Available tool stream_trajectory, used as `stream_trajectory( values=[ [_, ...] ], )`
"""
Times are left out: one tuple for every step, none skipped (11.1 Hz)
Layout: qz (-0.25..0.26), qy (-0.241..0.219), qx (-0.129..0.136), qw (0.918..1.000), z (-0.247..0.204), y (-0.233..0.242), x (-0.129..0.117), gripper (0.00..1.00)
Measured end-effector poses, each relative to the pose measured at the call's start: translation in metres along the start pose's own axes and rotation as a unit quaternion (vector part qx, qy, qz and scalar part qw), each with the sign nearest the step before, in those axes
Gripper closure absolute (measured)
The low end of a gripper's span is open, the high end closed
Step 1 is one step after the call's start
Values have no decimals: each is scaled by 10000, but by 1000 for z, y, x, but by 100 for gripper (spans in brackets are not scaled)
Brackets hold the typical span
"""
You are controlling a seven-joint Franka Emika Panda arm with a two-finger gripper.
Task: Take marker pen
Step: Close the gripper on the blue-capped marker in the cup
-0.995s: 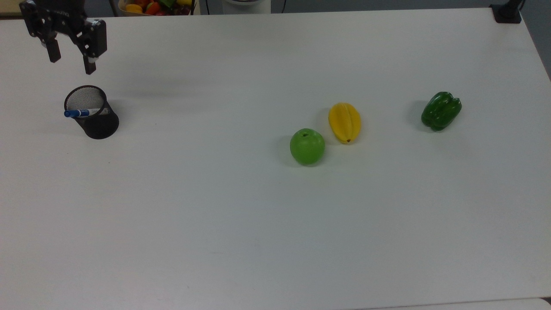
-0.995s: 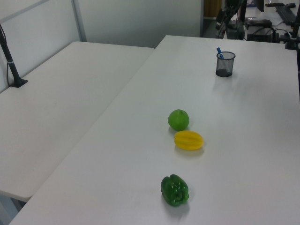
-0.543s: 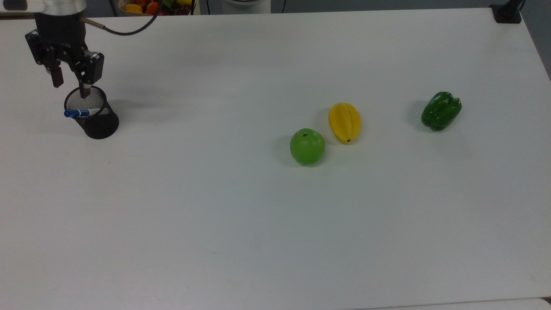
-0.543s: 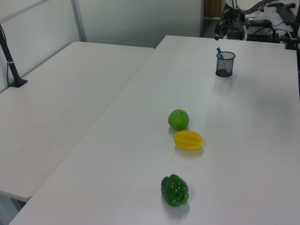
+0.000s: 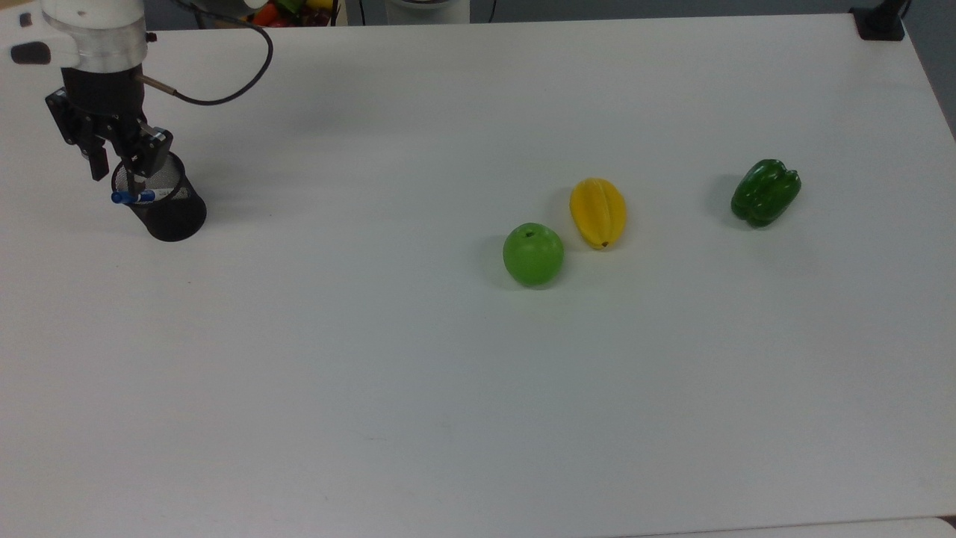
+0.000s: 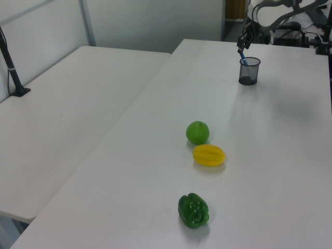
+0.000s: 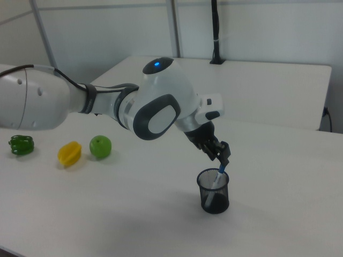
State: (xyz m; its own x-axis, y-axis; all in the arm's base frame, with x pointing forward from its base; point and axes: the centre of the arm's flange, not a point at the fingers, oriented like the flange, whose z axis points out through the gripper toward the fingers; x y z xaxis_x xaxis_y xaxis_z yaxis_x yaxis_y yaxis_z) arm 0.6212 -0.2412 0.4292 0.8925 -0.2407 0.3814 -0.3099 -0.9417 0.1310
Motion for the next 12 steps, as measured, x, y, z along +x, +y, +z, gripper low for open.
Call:
stream_trajectory(
  values=[
    [-27, -52, -14, 10000, 7, -1, -2, 50],
    [-49, -88, -24, 9999, 12, -2, -3, 50],
    [-66, -115, -31, 9999, 15, -3, -4, 50],
    [-80, -137, -37, 9999, 18, -3, -5, 50],
    [-95, -69, -52, 9999, 20, -4, -4, 50],
    [-108, 29, -68, 9999, 21, -4, -2, 50],
    [-121, 48, -79, 9999, 23, -5, -2, 50],
    [-127, 26, -87, 9999, 26, -5, -3, 50],
    [-150, 5, -96, 9998, 30, -5, -4, 50],
    [-175, 0, -103, 9998, 31, -4, -4, 51],
    [-222, 10, -104, 9997, 31, -4, -4, 55],
    [-268, 11, -105, 9996, 31, -4, -4, 60]
  ],
)
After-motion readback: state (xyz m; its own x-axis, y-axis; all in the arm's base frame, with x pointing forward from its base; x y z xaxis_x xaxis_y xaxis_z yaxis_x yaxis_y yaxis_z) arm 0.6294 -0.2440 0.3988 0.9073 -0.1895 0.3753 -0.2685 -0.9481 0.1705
